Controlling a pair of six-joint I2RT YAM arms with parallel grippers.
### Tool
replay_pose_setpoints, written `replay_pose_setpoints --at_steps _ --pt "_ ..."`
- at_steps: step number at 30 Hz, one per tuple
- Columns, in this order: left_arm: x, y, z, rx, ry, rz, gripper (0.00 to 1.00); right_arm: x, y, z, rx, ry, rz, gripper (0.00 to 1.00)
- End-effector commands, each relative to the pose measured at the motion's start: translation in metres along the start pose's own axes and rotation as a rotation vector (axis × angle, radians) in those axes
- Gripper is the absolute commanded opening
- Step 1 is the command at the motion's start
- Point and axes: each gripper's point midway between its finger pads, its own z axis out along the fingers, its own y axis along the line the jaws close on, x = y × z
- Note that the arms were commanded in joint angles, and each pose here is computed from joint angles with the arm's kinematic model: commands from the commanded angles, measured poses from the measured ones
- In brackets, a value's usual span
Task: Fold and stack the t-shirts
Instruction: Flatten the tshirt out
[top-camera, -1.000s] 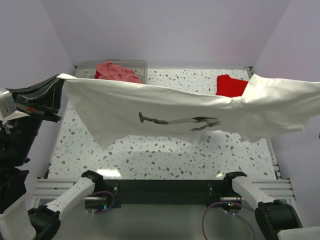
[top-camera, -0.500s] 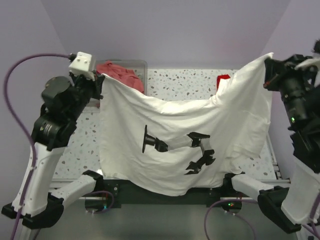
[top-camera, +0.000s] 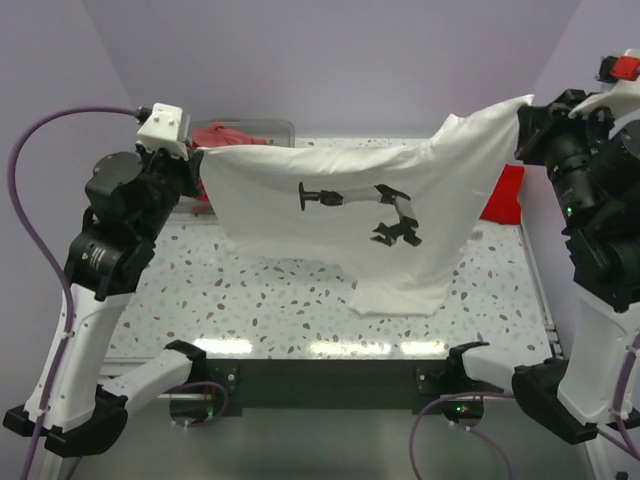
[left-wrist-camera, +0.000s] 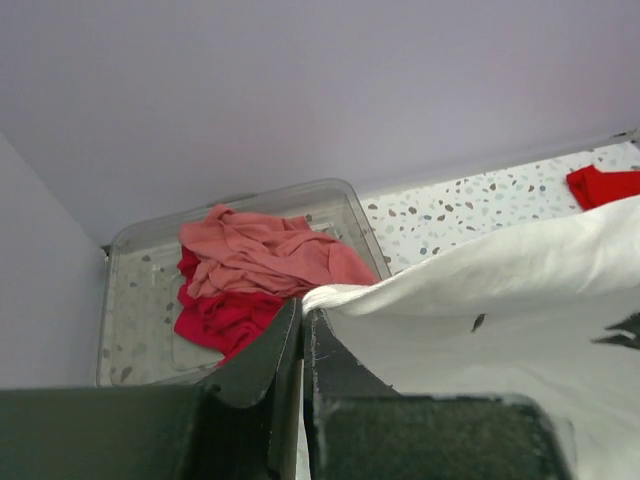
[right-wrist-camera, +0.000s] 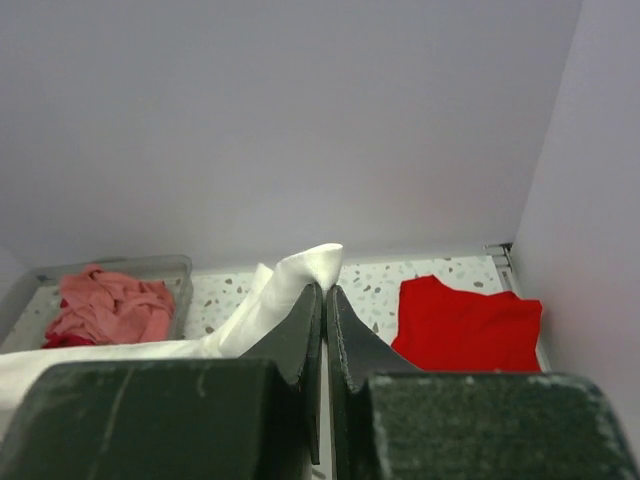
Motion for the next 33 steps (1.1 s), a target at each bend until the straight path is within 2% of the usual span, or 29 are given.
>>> replay_pose_setpoints --at_steps 1,11,14,18,25,30,31,32,33 --pt "-0.054 0.004 -0.04 0.035 -0.184 0.005 0.0 -0.051 -0.002 -0.046 -0.041 -0.173 0.026 0.0" --pt "-0.112 0.006 -0.125 0.11 -0.341 -0.024 0.0 -0.11 -0.01 -0.137 -0.1 -0.38 0.09 0.0" --pt "-0.125 0.004 -0.141 0.138 -0.372 -0.026 0.0 -0.118 -0.013 -0.152 -0.104 -0.417 0.106 0.0" --pt "-0.128 0.002 -0.145 0.155 -0.378 -0.027 0.0 -0.124 -0.016 -0.166 -0.118 -0.455 0.129 0.0" --pt "-0.091 -0.005 -0.089 0.131 -0.258 -0.067 0.0 -0.107 -0.017 -0.123 -0.069 -0.379 0.095 0.0" --pt "-0.03 -0.002 -0.025 0.035 -0.096 -0.063 0.0 -0.062 -0.005 -0.054 -0.017 -0.246 0.027 0.0" --pt "-0.025 -0.001 -0.016 0.022 -0.094 -0.064 0.0 -0.053 -0.004 -0.042 -0.006 -0.223 0.013 0.0" --pt "-0.002 -0.003 0.0 0.012 -0.041 -0.057 0.0 -0.025 0.001 -0.015 0.01 -0.15 -0.017 0.0" --pt "0.014 -0.003 0.016 -0.006 -0.003 -0.049 0.0 -0.02 0.004 -0.001 0.015 -0.151 -0.021 0.0"
